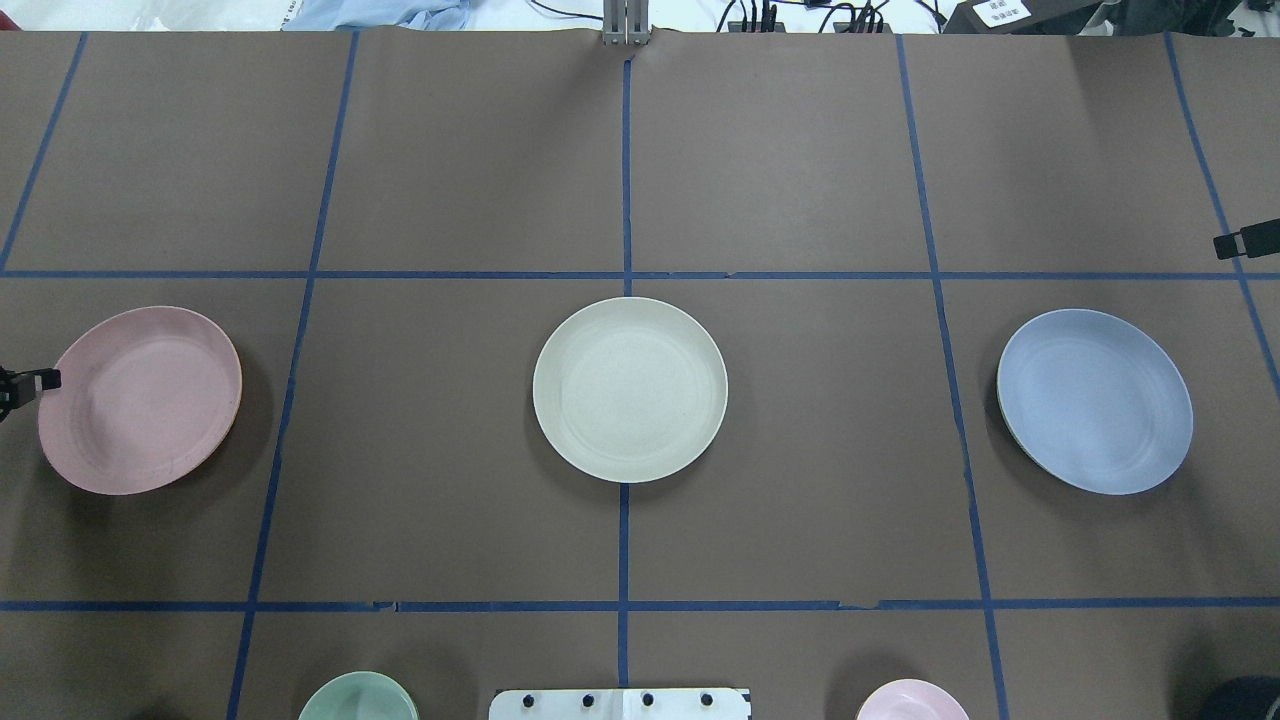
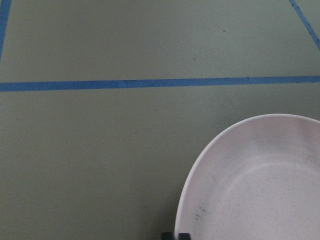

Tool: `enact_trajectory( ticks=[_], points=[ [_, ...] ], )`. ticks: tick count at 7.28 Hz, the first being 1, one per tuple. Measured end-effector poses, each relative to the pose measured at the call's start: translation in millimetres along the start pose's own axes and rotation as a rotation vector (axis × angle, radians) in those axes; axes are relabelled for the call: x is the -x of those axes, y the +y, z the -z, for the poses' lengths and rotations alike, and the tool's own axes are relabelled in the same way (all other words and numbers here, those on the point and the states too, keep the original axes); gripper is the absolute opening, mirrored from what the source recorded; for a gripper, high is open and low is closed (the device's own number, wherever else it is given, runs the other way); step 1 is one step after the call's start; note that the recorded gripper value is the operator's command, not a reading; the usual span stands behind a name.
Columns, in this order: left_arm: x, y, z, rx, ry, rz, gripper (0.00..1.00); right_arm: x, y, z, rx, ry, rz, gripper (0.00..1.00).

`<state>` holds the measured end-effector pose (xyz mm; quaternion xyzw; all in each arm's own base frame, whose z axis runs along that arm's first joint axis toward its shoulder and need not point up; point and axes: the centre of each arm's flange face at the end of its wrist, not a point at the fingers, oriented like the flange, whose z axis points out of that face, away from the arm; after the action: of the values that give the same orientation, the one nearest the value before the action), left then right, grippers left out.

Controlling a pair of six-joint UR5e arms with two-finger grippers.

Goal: Stack three plates with pink and blue
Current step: 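Grasp the pink plate rim with the left gripper and lift it, then carry the pink plate with the left gripper onto the cream plate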

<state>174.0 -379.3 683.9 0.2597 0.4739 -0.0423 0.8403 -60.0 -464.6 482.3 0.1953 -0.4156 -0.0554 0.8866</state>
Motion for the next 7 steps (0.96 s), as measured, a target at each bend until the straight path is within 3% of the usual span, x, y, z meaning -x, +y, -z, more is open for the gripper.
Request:
enact_trajectory(
  ticks=[3,5,7],
  points=[
    [-13,-15,1,0.013,0.043,-0.002,0.00,0,1,-2,0.004,-0.001,-0.001,1.00],
    [-27,-46,4,0.005,0.101,0.011,0.00,1,1,-2,0.005,-0.002,0.001,1.00],
    [-69,-95,2,-0.022,0.156,0.089,0.00,1,1,-3,0.006,-0.002,0.001,1.00]
  ],
)
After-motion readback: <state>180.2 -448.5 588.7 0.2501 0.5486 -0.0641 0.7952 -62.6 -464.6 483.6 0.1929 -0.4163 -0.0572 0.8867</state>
